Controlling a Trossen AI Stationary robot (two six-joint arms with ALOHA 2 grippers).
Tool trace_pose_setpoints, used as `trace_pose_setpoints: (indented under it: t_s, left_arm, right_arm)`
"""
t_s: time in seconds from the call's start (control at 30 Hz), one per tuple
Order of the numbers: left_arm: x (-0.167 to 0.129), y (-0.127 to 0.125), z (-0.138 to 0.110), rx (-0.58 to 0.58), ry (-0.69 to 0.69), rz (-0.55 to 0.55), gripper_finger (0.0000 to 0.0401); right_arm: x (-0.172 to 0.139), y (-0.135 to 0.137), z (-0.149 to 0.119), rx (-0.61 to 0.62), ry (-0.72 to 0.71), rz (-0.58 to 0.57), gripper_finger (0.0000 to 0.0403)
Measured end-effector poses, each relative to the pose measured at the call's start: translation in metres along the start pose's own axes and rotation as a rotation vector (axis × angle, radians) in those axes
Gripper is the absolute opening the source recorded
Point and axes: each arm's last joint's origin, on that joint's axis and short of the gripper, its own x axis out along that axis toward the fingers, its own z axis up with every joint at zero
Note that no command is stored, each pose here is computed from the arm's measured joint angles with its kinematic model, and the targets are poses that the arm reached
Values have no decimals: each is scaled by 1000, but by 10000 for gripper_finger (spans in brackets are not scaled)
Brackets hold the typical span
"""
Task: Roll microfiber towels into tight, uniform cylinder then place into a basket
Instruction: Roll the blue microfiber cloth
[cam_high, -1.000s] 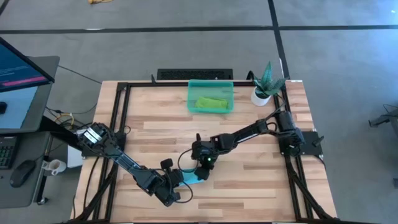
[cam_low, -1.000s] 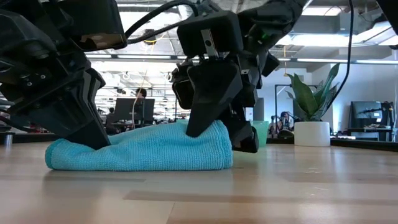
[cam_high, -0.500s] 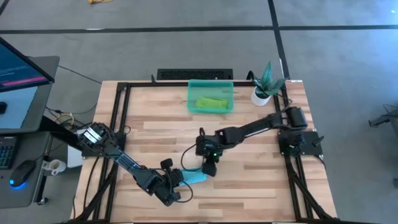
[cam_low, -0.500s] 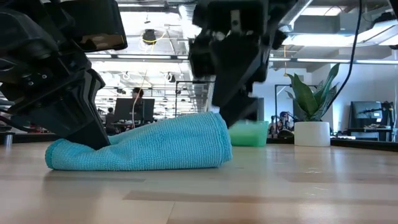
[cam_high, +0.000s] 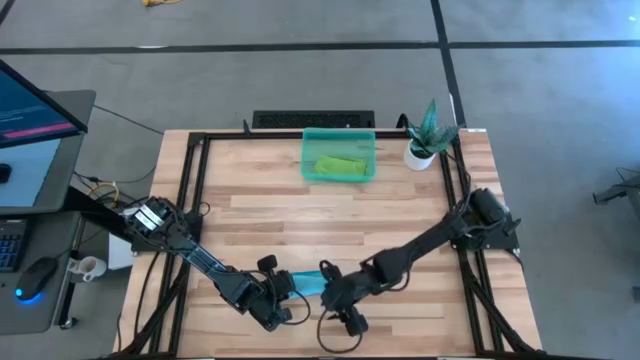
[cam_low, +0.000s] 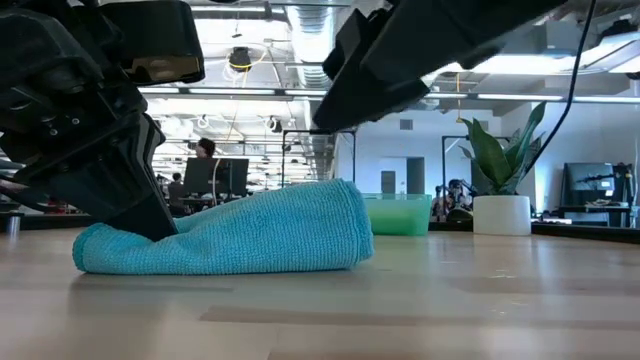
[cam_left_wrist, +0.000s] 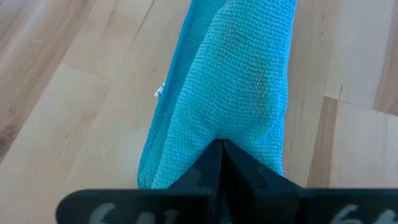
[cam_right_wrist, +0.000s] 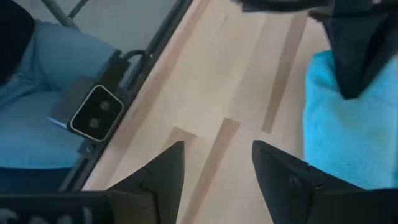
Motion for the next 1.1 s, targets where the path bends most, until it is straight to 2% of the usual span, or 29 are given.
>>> trace_pose_setpoints:
  t_s: [0.2, 0.3, 0.53, 0.67, 0.73, 0.93, 1.1]
  left_arm:
    - [0, -1, 1, 1, -19, 1, 2]
    - [0, -1, 1, 2, -24, 4, 2]
    - [0, -1, 1, -2, -27, 4, 2]
    - [0, -1, 2, -1, -31, 7, 2]
    - [0, -1, 2, -3, -37, 9, 2]
    - [-1, -2, 3, -5, -40, 9, 2]
    - [-5, -7, 8, 63, -34, 5, 2]
  right_arm:
    - [7, 0, -3, -10, -1, 0, 209]
    - [6, -9, 0, 3, -24, -48, 209]
    - [12, -47, -9, 129, 24, -123, 209]
    - [21, -56, -12, 170, 19, -107, 209]
    - [26, -58, -24, 182, 89, -120, 209]
    - [40, -71, -35, 283, 119, -152, 209]
    - [45, -79, -39, 342, 124, -147, 209]
